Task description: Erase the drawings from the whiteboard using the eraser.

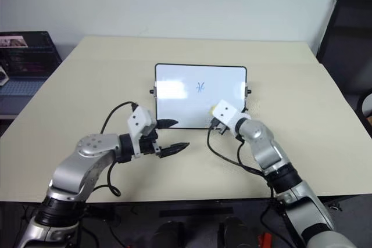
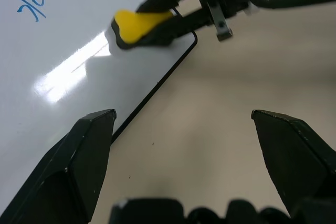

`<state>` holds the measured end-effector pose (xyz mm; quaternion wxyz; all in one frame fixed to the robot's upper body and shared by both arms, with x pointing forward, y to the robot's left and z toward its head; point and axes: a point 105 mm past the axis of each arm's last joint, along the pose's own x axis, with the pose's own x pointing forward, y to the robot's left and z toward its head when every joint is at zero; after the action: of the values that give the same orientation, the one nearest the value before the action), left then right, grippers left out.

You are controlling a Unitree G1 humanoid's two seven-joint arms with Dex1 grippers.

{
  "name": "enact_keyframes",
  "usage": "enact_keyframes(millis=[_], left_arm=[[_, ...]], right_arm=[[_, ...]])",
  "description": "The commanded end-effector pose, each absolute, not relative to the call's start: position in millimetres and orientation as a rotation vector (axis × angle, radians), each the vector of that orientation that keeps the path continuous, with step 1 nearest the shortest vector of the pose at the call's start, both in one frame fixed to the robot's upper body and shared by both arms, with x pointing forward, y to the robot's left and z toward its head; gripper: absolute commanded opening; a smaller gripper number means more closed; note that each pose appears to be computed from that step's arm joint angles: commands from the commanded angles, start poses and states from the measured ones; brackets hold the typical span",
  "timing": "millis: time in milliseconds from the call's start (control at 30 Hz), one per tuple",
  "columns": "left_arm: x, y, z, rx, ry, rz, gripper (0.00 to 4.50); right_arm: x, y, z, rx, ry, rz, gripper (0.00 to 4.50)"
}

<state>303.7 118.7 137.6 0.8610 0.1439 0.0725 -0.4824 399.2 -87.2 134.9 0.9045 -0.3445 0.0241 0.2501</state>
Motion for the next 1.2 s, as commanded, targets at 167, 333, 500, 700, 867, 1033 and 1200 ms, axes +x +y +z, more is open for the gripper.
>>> enact_keyframes(millis=[167,333,500,700,867,1033,1200], left_arm=[[298.9,115.2,150.1,0.313,0.103,-1.041,4.50],[299.9,117.9,149.4,0.313,0.104,-1.040,4.50],[299.0,116.6,149.6,0.311,0.102,-1.042,4.50],[297.9,115.2,150.0,0.306,0.101,-1.044,4.50],[301.6,120.3,152.1,0.285,0.087,-0.987,4.50],[320.6,139.8,165.7,0.165,0.025,-0.806,4.50],[324.5,153.0,177.5,0.090,-0.028,-0.713,4.50]], right_arm=[[394.0,-111.6,119.6,-0.713,0.162,0.476,0.85],[374.5,-115.8,92.6,-0.719,0.300,0.577,0.85],[371.8,-120.4,96.5,-0.678,0.301,0.561,0.85],[377.6,-116.4,122.5,-0.640,0.213,0.534,0.85],[370.7,-100.7,160.8,-0.501,0.081,0.550,0.84],[350.6,-93.0,192.6,-0.311,-0.019,0.607,0.84],[329.2,-98.9,199.5,-0.262,-0.083,0.631,0.84]])
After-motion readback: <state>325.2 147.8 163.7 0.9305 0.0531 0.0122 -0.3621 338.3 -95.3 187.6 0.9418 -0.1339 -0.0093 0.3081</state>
